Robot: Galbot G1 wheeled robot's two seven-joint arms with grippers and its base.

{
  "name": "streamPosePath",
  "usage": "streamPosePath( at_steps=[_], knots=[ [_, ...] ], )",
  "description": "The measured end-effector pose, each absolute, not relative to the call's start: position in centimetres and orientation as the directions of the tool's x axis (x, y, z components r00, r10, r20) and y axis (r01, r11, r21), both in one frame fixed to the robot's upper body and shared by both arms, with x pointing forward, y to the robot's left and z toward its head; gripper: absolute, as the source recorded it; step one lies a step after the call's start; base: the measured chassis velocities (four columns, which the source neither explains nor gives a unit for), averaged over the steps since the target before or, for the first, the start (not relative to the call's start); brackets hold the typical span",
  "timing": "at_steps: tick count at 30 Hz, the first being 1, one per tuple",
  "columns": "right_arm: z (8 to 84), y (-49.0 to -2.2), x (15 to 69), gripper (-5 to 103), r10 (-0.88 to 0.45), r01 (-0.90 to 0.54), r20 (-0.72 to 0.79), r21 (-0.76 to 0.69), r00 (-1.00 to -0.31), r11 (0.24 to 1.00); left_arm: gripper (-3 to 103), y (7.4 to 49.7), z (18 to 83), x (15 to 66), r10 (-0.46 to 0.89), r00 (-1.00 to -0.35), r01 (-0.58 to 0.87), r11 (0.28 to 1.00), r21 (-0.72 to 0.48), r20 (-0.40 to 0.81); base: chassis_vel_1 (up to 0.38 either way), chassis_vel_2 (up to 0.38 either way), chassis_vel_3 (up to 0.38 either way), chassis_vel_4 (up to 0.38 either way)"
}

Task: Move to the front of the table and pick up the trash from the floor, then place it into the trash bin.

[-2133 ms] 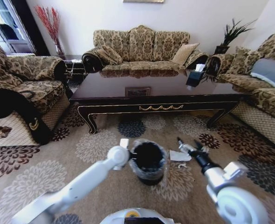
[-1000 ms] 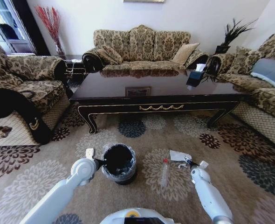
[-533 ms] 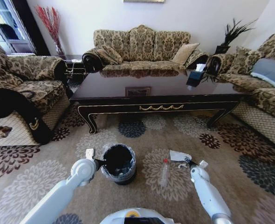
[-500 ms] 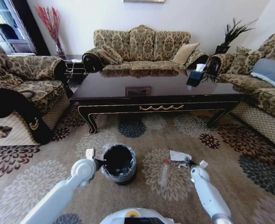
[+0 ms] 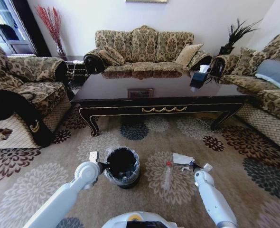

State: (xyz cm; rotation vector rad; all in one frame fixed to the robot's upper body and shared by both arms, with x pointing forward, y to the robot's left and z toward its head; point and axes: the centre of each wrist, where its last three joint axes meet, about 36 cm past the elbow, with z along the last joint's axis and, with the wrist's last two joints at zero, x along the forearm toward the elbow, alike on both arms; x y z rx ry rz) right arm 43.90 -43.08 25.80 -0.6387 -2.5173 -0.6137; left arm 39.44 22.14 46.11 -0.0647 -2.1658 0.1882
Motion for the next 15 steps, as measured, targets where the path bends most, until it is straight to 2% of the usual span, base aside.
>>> streamPosePath(
  at_steps=[3,7,8,12,15],
  knots=[
    [27.5,-42.8,43.5,0,0.312,0.501,0.496,0.308,-0.810,0.809,0,21.9,46.2,39.5,0.124,-0.569,-0.020,0.986,-0.165,0.813,0.000,0.000,0.000,0.000],
    [34.3,-41.7,40.7,0,0.265,0.381,0.359,0.307,-0.895,0.872,0,20.4,46.8,40.5,0.144,-0.584,-0.008,0.983,-0.183,0.799,0.000,0.000,0.000,0.000],
    [34.3,-41.7,40.7,0,0.265,0.381,0.359,0.307,-0.895,0.872,0,20.4,46.8,40.5,0.144,-0.584,-0.008,0.983,-0.183,0.799,0.000,0.000,0.000,0.000],
    [42.2,-39.4,37.3,0,0.172,0.236,0.219,0.312,-0.961,0.921,0,18.2,47.4,41.7,0.180,-0.586,0.027,0.979,-0.203,0.790,0.000,0.000,0.000,0.000],
    [46.5,-37.6,35.4,0,0.110,0.146,0.134,0.300,-0.985,0.943,0,16.7,47.5,42.3,0.196,-0.586,0.045,0.977,-0.210,0.786,0.000,0.000,0.000,0.000]
  ],
)
